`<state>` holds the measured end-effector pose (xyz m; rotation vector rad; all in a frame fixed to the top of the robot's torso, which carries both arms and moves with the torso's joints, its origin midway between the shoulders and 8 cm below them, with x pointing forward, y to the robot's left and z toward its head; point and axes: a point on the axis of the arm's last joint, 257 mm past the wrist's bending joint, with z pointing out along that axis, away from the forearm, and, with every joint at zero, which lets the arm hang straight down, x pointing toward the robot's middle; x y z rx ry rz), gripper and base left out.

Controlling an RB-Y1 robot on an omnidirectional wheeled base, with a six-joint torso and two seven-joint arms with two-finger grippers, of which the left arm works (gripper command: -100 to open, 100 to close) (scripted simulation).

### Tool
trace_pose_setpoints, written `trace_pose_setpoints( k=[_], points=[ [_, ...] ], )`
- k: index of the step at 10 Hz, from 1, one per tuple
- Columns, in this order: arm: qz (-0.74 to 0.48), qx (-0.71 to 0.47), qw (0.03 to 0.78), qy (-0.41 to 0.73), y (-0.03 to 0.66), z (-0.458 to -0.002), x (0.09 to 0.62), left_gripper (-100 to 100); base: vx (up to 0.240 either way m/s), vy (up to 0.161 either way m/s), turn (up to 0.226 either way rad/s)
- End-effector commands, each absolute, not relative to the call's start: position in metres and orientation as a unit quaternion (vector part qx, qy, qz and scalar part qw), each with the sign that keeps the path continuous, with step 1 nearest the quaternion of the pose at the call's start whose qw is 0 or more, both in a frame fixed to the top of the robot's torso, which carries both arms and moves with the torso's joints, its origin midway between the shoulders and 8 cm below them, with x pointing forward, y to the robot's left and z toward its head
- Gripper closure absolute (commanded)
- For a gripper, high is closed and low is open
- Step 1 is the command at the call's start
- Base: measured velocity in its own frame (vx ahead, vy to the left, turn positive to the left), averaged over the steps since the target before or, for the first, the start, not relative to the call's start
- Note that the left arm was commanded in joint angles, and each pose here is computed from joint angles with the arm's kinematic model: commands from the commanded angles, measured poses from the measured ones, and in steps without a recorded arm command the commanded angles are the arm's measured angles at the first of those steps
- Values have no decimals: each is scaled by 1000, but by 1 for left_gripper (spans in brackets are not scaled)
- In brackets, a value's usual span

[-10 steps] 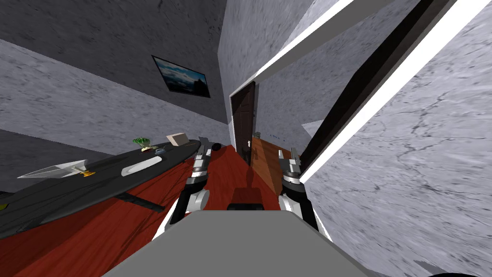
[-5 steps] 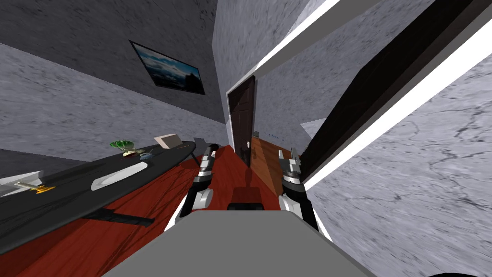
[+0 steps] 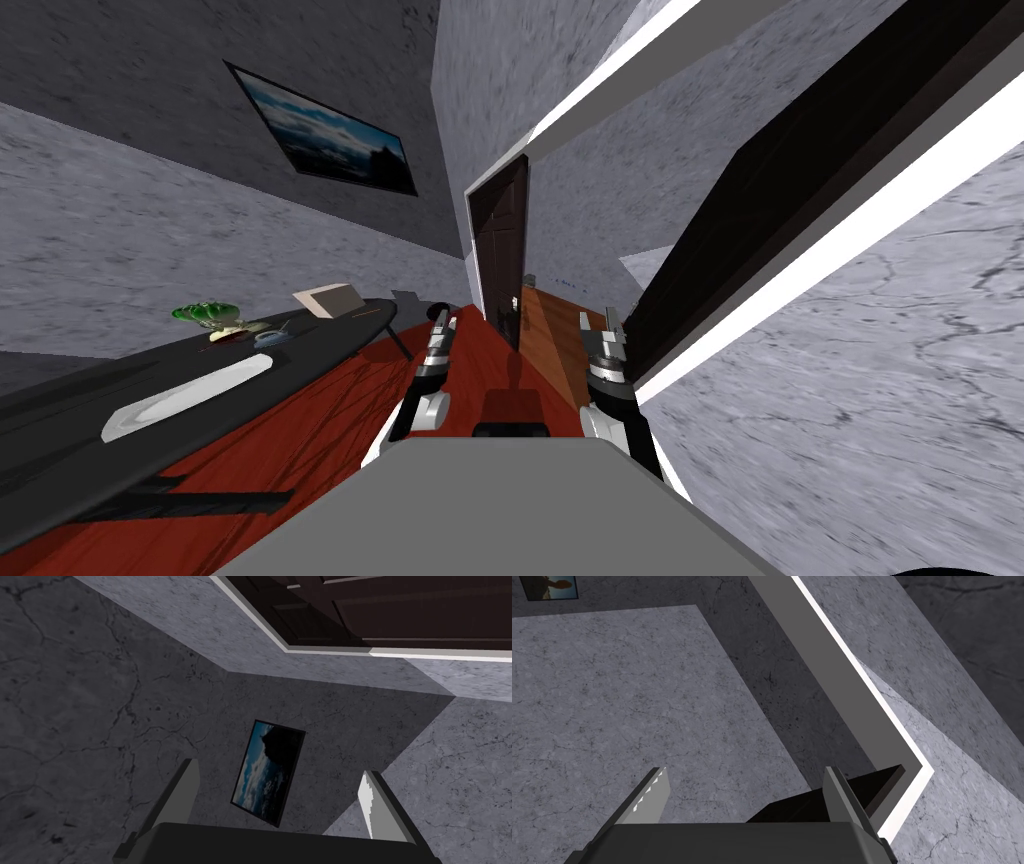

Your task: Push the door open

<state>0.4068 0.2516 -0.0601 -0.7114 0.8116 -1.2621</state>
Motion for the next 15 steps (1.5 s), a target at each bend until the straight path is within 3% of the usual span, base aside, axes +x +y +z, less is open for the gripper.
trace_pose_setpoints(
  k=[1,15],
  points=[
    [-565,-320,666,366,245,-70,412,-100,95,30,-87],
    [-593,-358,585,422,188,-169,448,-100,90,54,-89]
  ],
)
